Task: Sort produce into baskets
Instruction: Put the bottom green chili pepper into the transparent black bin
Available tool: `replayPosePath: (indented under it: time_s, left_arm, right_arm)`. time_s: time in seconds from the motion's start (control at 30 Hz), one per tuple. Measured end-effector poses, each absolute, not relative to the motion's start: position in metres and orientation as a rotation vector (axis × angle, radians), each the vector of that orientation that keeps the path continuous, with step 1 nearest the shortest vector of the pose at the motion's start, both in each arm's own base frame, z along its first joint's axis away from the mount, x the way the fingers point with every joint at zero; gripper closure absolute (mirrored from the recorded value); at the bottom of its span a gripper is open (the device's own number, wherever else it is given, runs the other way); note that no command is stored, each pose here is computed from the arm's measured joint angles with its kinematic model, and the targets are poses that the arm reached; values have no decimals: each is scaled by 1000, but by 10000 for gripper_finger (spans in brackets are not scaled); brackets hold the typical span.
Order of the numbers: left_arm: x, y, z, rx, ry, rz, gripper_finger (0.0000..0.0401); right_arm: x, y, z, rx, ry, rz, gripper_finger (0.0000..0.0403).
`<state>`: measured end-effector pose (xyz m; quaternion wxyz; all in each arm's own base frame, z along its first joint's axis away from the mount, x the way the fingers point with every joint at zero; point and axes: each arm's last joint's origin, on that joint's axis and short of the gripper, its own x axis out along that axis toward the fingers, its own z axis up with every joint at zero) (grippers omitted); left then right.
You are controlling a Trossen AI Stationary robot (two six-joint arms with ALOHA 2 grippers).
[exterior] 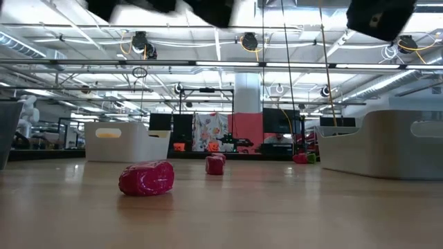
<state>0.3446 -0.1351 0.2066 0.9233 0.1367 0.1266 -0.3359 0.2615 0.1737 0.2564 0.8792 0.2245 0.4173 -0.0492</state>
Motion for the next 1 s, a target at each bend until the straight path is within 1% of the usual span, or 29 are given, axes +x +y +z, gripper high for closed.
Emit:
replayPosePath:
  time_s: [0.1, 0.2, 0.33, 0.47, 0.63, 0.77, 1.0]
  left_arm:
    - [377, -127, 183, 274, 307, -682, 209]
    - [410, -122, 160, 264, 341, -688, 209]
    - [454, -124, 141, 243, 315, -732, 209]
    - [487, -126, 129, 244, 286, -719, 209]
    - [521, -127, 125, 249, 221, -695, 209]
    - [543, -126, 114, 231, 275, -690, 209]
    - [556, -128, 98, 240, 304, -676, 209]
  right_arm:
    - [255, 177, 266, 302, 844, -137, 403]
    - [244, 184, 281, 193, 821, -196, 403]
    - [230, 195, 298, 80, 740, -247, 403]
    - [221, 204, 303, -16, 694, -226, 403]
    - [218, 207, 303, -77, 700, -198, 403]
    - [217, 206, 305, -113, 702, -183, 403]
    - [212, 201, 311, -142, 703, -170, 403]
